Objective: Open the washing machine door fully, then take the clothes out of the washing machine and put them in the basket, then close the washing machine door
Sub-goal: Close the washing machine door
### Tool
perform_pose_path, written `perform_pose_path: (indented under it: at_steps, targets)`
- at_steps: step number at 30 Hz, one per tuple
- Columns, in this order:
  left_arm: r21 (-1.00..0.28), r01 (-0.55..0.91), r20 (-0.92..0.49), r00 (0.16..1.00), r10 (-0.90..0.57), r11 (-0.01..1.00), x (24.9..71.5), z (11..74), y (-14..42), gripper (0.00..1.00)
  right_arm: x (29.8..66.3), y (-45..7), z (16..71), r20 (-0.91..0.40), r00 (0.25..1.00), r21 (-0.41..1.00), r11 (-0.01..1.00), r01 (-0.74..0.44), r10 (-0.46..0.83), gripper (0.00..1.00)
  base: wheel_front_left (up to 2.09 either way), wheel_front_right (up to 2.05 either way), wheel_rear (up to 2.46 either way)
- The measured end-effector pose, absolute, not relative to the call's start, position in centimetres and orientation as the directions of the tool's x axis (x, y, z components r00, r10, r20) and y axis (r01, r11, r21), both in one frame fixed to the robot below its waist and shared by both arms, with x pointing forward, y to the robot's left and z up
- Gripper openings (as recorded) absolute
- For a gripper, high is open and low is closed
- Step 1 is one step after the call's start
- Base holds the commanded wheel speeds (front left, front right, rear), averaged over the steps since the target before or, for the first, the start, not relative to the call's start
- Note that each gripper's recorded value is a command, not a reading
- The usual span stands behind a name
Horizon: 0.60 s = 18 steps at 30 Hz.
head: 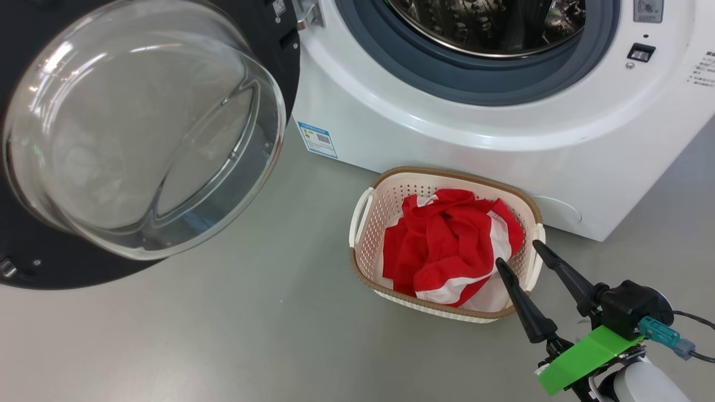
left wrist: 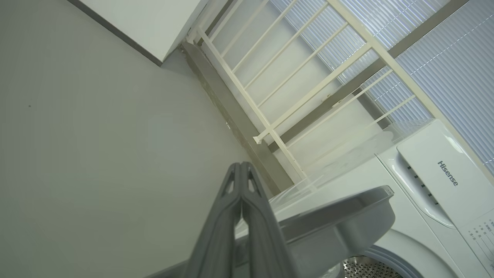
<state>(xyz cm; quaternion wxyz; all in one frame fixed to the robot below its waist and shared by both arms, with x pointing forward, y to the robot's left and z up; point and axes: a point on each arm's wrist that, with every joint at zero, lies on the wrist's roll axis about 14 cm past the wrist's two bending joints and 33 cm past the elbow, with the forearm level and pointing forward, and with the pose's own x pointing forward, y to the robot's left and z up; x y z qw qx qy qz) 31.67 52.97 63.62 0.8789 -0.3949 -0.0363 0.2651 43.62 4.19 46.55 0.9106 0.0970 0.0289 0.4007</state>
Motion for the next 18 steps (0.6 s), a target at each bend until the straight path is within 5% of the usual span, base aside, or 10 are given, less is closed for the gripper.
perform_pose_path:
  at_steps: [18]
  targets:
    - [-0.739,-0.43,-0.356,0.903,0.24,0.518,32.0,59.9,49.8,0.0,44.3,3.9,46.6,0.032,0.685,0.195,0.667,-0.719,0.728,1.0,0.0,0.0,0.0]
